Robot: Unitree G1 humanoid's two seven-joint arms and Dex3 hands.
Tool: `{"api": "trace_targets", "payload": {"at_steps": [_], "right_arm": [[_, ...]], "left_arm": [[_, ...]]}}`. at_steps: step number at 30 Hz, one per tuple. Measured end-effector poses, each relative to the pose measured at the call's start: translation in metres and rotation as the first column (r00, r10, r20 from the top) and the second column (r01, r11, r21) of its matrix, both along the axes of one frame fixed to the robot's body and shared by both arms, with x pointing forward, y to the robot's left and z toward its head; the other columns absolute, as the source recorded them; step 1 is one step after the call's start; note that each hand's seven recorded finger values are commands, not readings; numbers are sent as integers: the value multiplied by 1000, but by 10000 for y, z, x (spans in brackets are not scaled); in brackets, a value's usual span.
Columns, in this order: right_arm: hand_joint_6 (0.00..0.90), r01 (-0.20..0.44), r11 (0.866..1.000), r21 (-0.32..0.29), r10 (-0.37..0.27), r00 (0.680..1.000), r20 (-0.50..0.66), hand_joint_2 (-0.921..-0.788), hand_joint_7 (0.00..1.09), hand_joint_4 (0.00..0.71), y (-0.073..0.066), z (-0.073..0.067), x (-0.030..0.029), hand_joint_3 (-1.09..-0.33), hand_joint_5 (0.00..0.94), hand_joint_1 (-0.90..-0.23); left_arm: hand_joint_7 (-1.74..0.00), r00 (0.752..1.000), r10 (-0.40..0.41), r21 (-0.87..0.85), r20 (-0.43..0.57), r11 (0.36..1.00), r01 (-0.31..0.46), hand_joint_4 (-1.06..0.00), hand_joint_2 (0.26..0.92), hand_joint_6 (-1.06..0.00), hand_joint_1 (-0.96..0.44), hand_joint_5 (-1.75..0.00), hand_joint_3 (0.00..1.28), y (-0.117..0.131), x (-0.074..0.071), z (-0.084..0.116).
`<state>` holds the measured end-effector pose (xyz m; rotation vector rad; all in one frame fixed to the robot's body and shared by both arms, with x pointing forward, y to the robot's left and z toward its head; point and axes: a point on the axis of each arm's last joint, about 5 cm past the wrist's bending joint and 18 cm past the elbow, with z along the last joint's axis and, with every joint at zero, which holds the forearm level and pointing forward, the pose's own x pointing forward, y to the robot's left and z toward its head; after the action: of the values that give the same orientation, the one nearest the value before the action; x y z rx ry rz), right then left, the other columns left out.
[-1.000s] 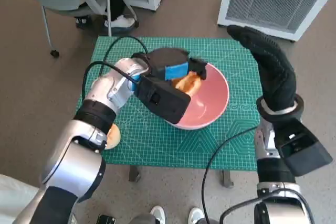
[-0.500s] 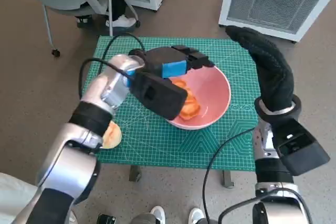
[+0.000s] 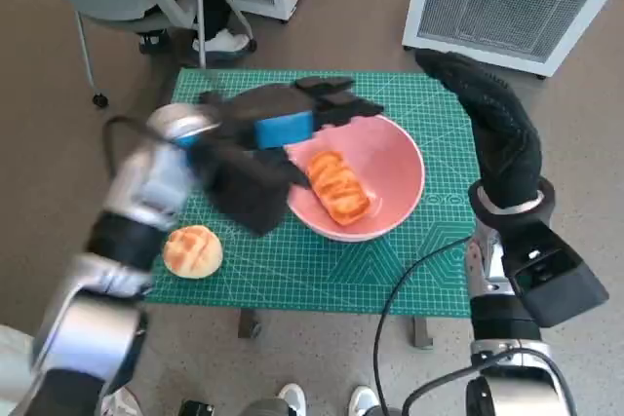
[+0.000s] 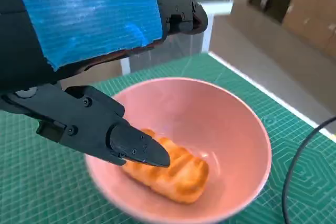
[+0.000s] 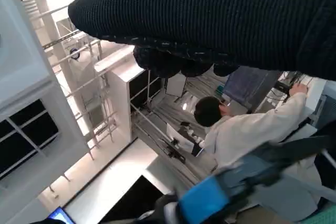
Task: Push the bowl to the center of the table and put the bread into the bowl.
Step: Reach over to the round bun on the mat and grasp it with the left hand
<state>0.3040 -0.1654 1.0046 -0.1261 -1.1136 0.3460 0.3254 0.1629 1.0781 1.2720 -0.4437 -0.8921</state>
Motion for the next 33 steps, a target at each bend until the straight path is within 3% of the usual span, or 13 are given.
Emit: {"api": "trace_targets", "payload": {"at_steps": [10,19,26,33], "right_arm": [[-1,-3,1000,3,3,1000,-1,-921,706,296,8,-10,-15,-799,26,-673],[-1,-9,1000,17,9,1000,-11,-921,705,296,42,-24,-17,-801,26,-670],[-1,-19,1000,19,19,1000,-15,-921,690,297,72,-30,-16,-801,27,-668],[-1,-20,1000,19,21,1000,-20,-921,676,297,75,-32,-14,-803,27,-661]], "left_arm": [[-107,993,118,54,-1,992,-118,-77,777,-189,-288,-3,2,549,-387,77],[-84,965,257,149,-54,958,-247,-91,776,-217,-298,-6,0,939,-649,-47],[-67,945,310,188,-107,939,-287,-97,774,-235,-291,-4,0,1067,-783,-166],[-48,927,341,205,-155,929,-307,-103,772,-244,-272,-3,0,1107,-813,-254]]}}
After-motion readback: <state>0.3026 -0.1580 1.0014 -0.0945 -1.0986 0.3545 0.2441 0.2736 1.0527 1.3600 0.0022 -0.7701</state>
